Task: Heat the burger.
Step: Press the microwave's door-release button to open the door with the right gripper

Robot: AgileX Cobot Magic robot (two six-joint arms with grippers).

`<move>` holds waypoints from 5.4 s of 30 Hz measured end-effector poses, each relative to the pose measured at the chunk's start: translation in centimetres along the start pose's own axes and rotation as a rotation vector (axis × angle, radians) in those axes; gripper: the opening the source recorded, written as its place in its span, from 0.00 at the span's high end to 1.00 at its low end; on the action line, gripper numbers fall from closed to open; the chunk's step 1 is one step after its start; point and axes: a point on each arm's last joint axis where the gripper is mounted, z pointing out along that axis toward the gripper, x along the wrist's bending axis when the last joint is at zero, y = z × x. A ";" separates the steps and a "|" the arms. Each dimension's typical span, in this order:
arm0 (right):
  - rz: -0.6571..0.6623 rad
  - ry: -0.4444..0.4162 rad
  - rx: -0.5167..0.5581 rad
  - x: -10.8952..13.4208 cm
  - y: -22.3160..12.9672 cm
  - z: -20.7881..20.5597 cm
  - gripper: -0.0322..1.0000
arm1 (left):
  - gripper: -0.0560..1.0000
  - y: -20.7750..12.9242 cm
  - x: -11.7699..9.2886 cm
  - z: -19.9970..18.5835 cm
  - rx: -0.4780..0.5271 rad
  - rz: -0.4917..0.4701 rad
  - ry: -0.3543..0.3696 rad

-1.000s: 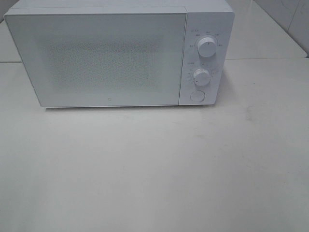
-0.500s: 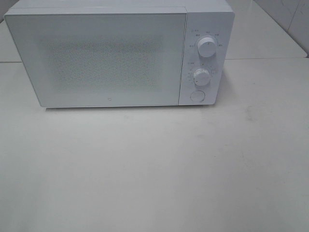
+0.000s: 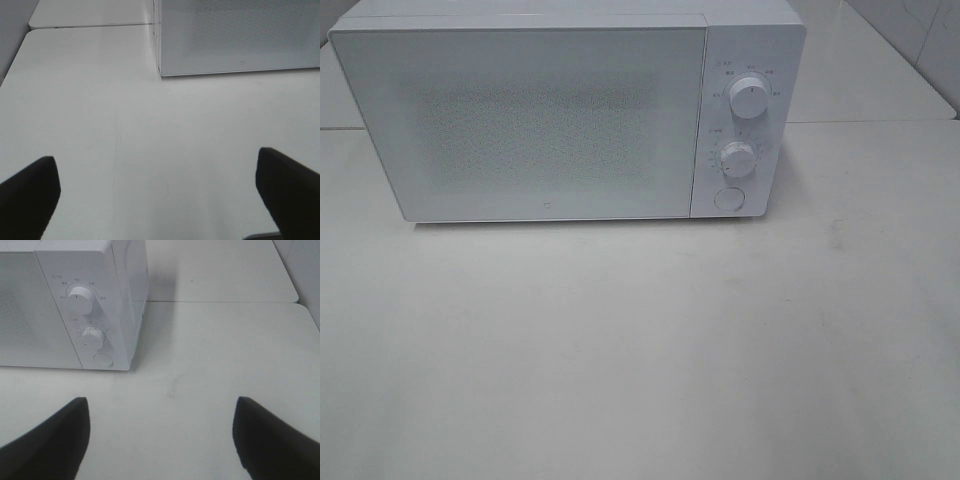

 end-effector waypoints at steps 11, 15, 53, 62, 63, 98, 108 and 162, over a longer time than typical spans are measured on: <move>-0.002 -0.003 -0.033 0.0 1.6 5.4 0.23 | 0.01 0.0 0.0 0.0 0.000 0.000 0.000; -0.002 -0.004 -0.061 0.0 1.9 6.7 0.23 | 0.01 0.0 0.0 0.0 0.000 0.000 0.000; -0.063 -0.032 -0.224 4.0 -8.7 16.7 0.23 | 0.01 0.0 0.0 0.0 0.000 0.000 0.000; -0.102 -0.015 -0.182 7.8 -9.9 17.8 0.23 | 0.01 0.0 0.0 0.0 0.000 0.000 0.000; -0.118 -0.017 -0.181 8.7 -9.9 18.1 0.23 | 0.01 0.0 0.0 0.0 0.000 0.000 0.000; 0.935 0.050 -0.118 11.1 -10.8 19.5 0.54 | 0.01 0.0 0.0 0.0 0.000 0.000 0.000; 1.302 0.074 -0.111 11.1 -10.7 19.5 0.85 | 0.01 0.0 0.0 0.0 0.000 0.000 0.000; 1.534 -0.057 -0.093 12.4 -10.5 32.4 0.95 | 0.01 0.0 0.0 0.0 0.000 0.000 0.000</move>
